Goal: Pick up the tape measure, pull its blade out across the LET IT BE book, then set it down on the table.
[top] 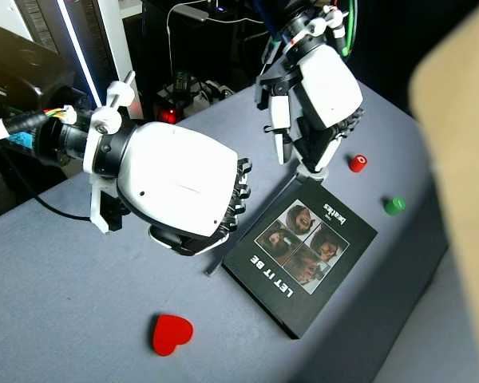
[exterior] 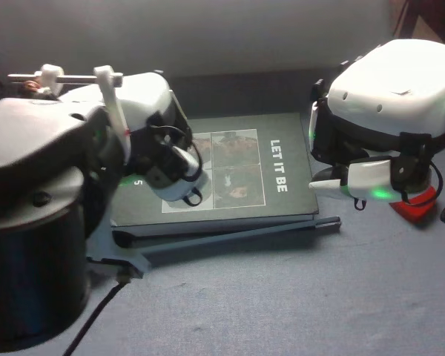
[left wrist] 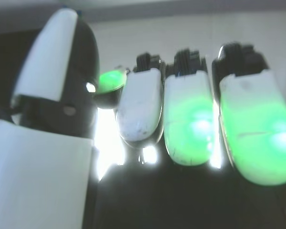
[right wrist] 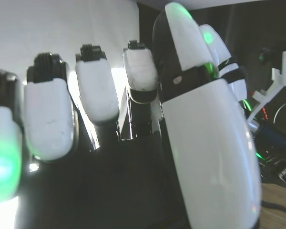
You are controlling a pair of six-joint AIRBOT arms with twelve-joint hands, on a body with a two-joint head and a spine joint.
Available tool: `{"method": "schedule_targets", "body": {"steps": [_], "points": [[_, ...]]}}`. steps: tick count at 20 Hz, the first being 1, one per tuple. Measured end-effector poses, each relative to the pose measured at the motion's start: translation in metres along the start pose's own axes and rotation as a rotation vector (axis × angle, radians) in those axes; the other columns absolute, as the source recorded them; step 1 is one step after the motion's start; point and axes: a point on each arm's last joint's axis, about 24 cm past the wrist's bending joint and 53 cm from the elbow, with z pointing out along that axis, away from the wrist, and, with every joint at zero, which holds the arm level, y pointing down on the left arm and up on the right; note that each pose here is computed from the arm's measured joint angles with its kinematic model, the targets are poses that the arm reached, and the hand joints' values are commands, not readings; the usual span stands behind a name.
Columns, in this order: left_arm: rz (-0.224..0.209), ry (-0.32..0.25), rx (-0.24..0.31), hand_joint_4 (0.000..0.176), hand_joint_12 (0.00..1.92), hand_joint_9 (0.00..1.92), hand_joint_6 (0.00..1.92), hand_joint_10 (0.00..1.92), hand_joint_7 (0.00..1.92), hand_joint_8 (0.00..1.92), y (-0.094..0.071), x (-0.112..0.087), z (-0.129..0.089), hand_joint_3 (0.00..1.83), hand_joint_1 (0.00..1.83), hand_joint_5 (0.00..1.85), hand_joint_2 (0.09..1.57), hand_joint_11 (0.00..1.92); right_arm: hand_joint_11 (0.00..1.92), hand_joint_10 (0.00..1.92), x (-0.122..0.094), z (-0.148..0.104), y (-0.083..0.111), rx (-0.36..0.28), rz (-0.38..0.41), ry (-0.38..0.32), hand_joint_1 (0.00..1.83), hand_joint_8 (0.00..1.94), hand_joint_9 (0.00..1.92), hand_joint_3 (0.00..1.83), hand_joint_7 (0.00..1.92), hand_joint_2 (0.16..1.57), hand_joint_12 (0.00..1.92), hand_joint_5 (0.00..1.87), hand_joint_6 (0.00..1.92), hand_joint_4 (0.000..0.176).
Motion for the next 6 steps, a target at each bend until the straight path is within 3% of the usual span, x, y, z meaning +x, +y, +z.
{"method": "schedule_targets", "body": {"steps": [3,6], "points": [[0.002,0.019,-0.004,0.176,1.92,1.61,1.92,1.92,1.49,1.92,0.0,0.008,-0.002,0.01,0.95,1.43,1.25,1.66,1.74,1.92,-0.001,0.0,-0.001,0.003,-0.003,-0.004,0.85,1.94,1.57,0.0,1.44,1.33,1.92,1.26,1.92,0.176],[0.001,0.011,0.003,0.176,1.92,1.54,1.92,1.92,1.43,1.92,-0.002,0.006,-0.002,0.0,0.97,1.4,1.24,1.62,1.74,1.92,-0.013,0.001,0.001,-0.004,-0.04,-0.072,0.87,1.94,1.57,0.0,1.44,1.33,1.92,1.27,1.92,0.176]]}}
